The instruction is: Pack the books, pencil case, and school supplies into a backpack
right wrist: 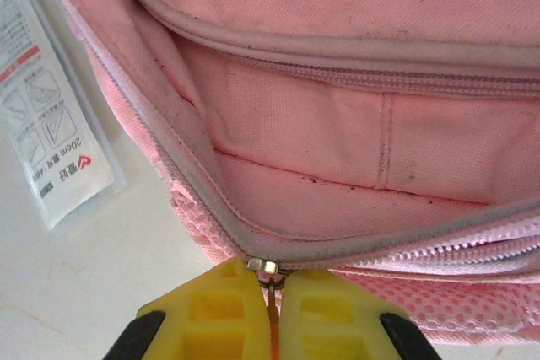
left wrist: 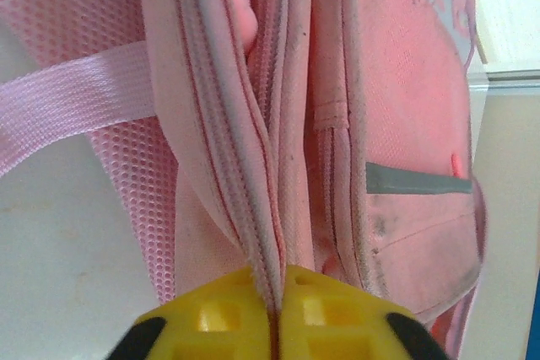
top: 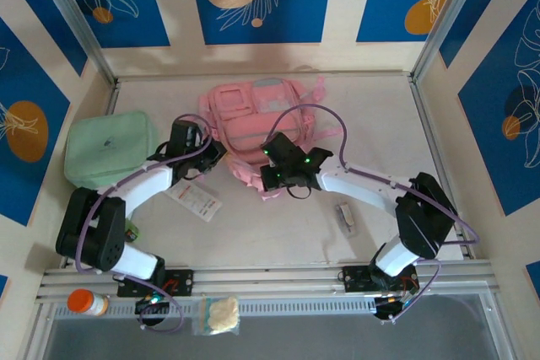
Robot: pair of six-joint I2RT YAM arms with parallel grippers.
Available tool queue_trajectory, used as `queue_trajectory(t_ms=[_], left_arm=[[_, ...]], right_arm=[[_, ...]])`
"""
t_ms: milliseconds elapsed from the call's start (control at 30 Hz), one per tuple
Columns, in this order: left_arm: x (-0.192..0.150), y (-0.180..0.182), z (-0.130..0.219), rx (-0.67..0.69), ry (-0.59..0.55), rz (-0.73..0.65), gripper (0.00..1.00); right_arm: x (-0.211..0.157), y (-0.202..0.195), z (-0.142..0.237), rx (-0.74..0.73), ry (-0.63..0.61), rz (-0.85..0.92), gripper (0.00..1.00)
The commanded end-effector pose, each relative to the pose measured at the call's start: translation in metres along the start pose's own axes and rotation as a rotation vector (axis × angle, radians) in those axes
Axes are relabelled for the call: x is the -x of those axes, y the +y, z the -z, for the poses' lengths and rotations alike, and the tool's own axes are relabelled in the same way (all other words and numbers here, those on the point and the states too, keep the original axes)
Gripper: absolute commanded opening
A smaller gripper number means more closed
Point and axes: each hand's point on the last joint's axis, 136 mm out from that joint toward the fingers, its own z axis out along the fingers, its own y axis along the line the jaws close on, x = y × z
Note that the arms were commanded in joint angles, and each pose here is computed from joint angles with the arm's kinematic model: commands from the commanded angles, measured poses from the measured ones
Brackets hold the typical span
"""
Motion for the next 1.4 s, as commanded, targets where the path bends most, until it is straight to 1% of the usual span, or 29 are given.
queue_trajectory(t_ms=[0,33,67,133,233,300,333,400,500,600,667,733,833,900,1000,1033,1167,1300,1367], left_arm=[[0.032,-0.021,0.020,-0.088,-0.128,-0.059,0.34],[0.027,-0.017,0.023,-0.085,-0.122,-0.048,0.41],[0.020,-0.011,0.028,-0.081,-0.114,-0.022,0.45],[0.002,-0.010,0.035,-0.116,-0.105,0.024,0.50],[-0.030,-0.005,0.040,-0.102,-0.089,0.074,0.59],[-0.049,-0.001,0.040,-0.109,-0.092,0.131,0.61],[-0.055,-0.005,0.040,-0.131,-0.106,0.151,0.63],[-0.068,-0.014,0.037,-0.144,-0.097,0.175,0.65],[-0.083,-0.025,0.028,-0.146,-0.087,0.205,0.66],[-0.091,-0.025,0.015,-0.126,-0.097,0.236,0.66],[-0.095,-0.019,0.006,-0.102,-0.097,0.262,0.57],[-0.096,-0.014,-0.001,-0.091,-0.113,0.274,0.53],[-0.096,-0.010,-0.007,-0.048,-0.123,0.254,0.34],[-0.094,-0.008,-0.009,-0.031,-0.134,0.241,0.22],[-0.086,-0.004,-0.003,-0.003,-0.177,0.192,0.02],[-0.081,-0.002,0.002,0.017,-0.196,0.171,0.00],[-0.059,0.012,0.023,0.103,-0.251,0.088,0.00],[-0.029,0.022,0.044,0.121,-0.287,0.047,0.00],[-0.014,0.030,0.050,0.126,-0.273,0.050,0.00]], right_arm=[[-0.010,0.003,0.002,-0.010,0.042,-0.080,0.00],[-0.011,0.006,0.002,-0.005,0.042,-0.095,0.00],[-0.012,0.010,0.000,0.004,0.041,-0.104,0.00],[-0.013,0.015,-0.001,-0.007,0.032,-0.107,0.00],[-0.013,0.017,-0.002,-0.030,0.020,-0.122,0.00],[-0.013,0.017,-0.004,-0.029,0.019,-0.125,0.00],[-0.013,0.016,-0.005,-0.032,0.019,-0.125,0.00],[-0.014,0.016,-0.007,-0.037,0.025,-0.123,0.00],[-0.015,0.018,-0.008,-0.028,0.030,-0.119,0.00],[-0.013,0.020,-0.009,-0.028,0.024,-0.107,0.00],[-0.012,0.021,-0.008,-0.036,0.015,-0.103,0.00],[-0.012,0.019,-0.009,-0.047,0.013,-0.106,0.00],[-0.012,0.017,-0.008,-0.057,0.009,-0.102,0.00],[-0.013,0.013,-0.006,-0.091,0.008,-0.093,0.00],[-0.015,0.002,0.001,-0.150,0.013,-0.085,0.00],[-0.017,-0.003,0.003,-0.166,0.016,-0.080,0.00],[-0.027,-0.026,0.014,-0.221,0.030,-0.080,0.00],[-0.041,-0.051,0.024,-0.245,0.058,-0.100,0.00],[-0.047,-0.063,0.027,-0.249,0.074,-0.110,0.00]])
